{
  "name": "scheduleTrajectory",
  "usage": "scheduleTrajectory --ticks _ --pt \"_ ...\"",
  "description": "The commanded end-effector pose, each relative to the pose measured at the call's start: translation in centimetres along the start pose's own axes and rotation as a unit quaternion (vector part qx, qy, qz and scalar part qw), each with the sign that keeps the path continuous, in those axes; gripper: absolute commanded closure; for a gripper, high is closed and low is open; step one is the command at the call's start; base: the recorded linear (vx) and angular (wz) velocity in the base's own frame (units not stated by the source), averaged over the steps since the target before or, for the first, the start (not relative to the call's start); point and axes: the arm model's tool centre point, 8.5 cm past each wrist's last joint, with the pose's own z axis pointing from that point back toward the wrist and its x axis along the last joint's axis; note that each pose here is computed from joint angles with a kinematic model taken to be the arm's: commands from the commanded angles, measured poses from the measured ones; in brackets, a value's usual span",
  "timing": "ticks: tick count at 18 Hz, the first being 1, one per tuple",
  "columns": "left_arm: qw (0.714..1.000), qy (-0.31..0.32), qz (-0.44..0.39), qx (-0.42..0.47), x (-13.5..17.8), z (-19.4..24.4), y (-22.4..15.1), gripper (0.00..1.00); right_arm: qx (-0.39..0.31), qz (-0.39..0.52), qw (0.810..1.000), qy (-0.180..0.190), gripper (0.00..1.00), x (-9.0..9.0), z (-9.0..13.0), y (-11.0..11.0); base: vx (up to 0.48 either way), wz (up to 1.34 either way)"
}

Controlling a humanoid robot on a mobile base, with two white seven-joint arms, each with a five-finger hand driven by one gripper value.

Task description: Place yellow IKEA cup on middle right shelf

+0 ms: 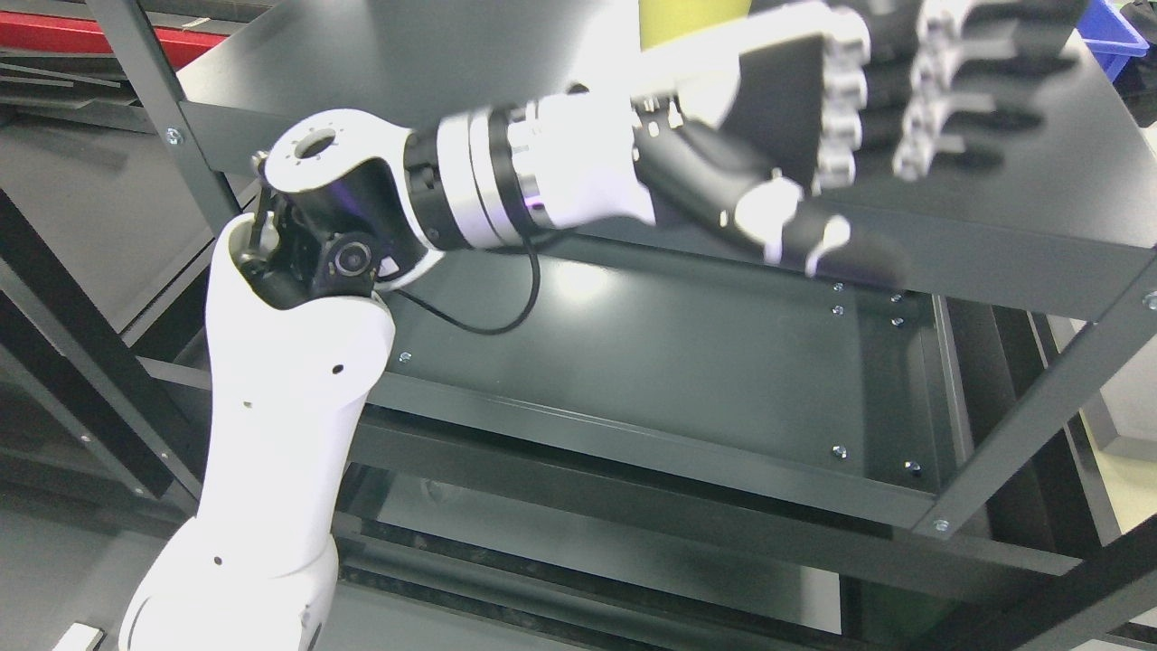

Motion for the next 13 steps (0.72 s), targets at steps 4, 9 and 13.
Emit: scheduleTrajectory --ticks 4,9,13 --pt "0.979 0.099 0.142 -0.111 -12.6 -3.6 -5.1 0.04 -0.007 -0.002 1.000 0.007 0.01 -0.9 -0.1 -1.0 0.000 0.00" --pt "0.959 0.164 0.232 -0.011 -24.5 -1.0 -6.4 0.01 -0.007 -0.002 1.000 0.007 0.01 -0.9 -0.1 -1.0 0.000 0.00" --pt "0.959 0.140 0.111 0.221 -28.1 8.4 -0.1 0.01 -0.007 -0.002 1.000 0.007 0.01 -0.9 -0.1 -1.0 0.000 0.00"
